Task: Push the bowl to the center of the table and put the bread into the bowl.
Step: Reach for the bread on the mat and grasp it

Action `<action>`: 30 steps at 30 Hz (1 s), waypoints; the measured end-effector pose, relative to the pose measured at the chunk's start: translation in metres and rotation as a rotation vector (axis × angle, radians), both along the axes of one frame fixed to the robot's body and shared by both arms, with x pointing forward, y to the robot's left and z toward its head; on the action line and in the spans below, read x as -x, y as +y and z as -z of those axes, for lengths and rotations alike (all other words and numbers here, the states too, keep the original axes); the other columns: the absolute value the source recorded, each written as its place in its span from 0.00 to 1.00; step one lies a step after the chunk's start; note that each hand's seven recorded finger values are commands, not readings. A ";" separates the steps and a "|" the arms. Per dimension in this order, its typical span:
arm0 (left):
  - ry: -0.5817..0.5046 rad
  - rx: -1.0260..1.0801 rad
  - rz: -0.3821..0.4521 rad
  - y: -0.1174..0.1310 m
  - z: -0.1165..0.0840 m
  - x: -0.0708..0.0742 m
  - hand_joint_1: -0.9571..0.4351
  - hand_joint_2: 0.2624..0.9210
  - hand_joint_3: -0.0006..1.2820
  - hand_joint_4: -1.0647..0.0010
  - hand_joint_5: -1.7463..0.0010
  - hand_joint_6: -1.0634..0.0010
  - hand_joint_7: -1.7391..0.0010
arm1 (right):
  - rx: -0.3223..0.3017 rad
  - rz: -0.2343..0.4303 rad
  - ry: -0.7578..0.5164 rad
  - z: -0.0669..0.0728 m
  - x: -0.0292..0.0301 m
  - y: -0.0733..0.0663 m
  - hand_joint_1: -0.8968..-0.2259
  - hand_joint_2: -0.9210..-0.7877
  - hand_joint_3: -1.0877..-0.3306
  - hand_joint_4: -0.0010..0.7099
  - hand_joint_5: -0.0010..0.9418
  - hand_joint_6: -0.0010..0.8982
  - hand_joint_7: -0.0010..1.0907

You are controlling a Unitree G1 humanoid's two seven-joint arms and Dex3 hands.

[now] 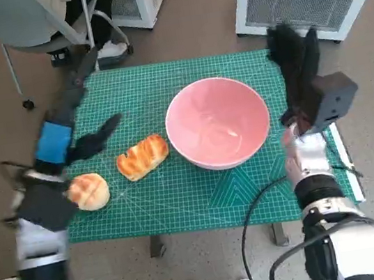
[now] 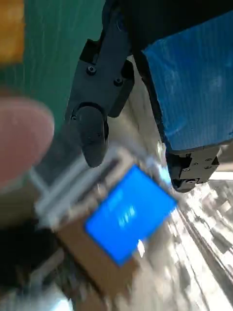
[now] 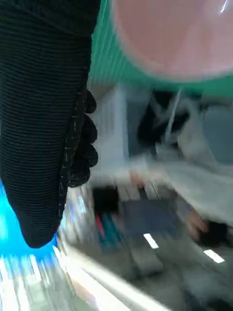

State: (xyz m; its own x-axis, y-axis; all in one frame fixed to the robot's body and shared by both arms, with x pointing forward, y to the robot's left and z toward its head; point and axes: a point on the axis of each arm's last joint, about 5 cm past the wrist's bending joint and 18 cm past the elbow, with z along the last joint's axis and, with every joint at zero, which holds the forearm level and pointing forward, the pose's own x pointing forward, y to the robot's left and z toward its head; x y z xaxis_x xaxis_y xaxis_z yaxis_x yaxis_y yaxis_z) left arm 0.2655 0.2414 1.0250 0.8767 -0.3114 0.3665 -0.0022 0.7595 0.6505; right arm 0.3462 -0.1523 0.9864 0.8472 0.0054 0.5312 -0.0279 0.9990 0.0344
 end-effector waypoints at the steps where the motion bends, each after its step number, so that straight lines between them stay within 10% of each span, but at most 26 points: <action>1: 0.017 -0.018 -0.011 0.002 -0.003 0.001 0.36 1.00 0.14 0.82 1.00 0.74 0.95 | 0.024 -0.024 -0.059 -0.005 0.0007 0.000 0.45 0.00 0.43 0.46 0.02 0.06 0.62; 12: 0.228 -0.220 -0.077 0.001 -0.009 -0.002 0.39 0.91 0.01 0.83 1.00 0.72 0.97 | 0.192 -0.242 -0.517 -0.040 0.0167 0.009 0.39 0.00 0.43 0.48 0.03 0.00 0.75; 30: 0.650 -0.458 -0.109 -0.029 0.000 -0.028 0.61 0.74 0.00 0.92 1.00 0.78 1.00 | 0.247 -0.286 -0.591 -0.036 0.0345 0.010 0.40 0.00 0.43 0.47 0.03 0.00 0.76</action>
State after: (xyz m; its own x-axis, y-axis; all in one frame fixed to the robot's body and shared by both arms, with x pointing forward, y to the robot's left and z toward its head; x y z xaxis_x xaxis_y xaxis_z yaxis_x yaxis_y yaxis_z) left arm 0.2938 0.2125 1.0253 0.9051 -0.2071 -0.3714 0.4252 0.4344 0.7940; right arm 0.3117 -0.1427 1.0223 0.3644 0.3652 0.8567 -0.2349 0.9262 -0.2950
